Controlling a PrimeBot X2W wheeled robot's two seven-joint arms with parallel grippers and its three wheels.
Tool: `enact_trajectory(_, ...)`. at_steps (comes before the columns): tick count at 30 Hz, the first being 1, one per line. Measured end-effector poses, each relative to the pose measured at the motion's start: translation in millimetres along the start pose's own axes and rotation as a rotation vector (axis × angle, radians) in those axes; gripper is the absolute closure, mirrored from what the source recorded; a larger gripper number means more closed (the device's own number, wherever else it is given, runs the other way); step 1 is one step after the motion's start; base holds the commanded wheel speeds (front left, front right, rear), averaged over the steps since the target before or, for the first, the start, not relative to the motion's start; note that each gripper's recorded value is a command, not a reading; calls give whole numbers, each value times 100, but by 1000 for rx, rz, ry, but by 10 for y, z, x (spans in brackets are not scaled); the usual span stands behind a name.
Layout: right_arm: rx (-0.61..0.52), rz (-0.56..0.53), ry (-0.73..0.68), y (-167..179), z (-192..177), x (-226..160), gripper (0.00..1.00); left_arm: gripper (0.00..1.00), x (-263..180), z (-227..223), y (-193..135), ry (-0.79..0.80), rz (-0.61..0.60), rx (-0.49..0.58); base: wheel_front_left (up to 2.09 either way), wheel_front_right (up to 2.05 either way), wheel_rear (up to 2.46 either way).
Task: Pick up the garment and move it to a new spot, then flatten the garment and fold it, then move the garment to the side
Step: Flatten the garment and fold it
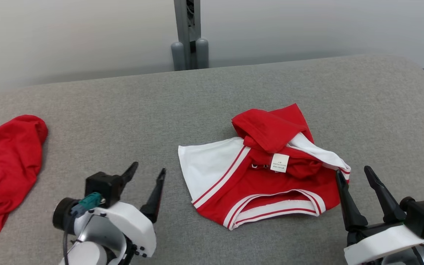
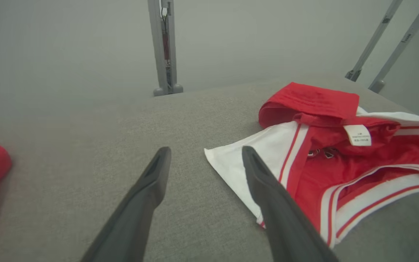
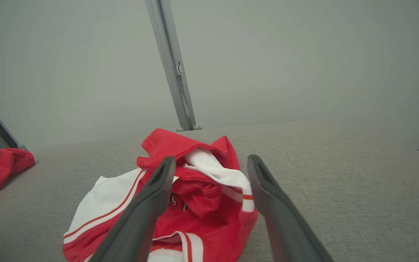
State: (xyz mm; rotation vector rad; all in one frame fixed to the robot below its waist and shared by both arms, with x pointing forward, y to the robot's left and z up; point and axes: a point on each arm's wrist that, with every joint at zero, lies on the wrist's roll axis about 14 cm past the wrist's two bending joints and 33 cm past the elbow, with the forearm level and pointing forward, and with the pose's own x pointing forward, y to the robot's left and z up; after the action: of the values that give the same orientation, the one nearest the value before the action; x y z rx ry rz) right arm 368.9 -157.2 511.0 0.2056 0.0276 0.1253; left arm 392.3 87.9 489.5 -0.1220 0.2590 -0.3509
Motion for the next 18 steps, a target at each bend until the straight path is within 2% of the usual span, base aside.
enact_trajectory(6, 4, -46, 3, -138, -23, -46, 0, 0, 277, -377, -374, 168, -150, 13, 0, 0, 0)
enact_trajectory(9, 10, -69, 4, -207, -41, -68, 0, 0, 404, -590, -460, 254, -188, 3, 0, 0, 0)
enact_trajectory(18, 19, -133, 25, -396, -139, -119, 0, 0, 665, -1146, -357, 448, -182, 7, 0, 0, 0)
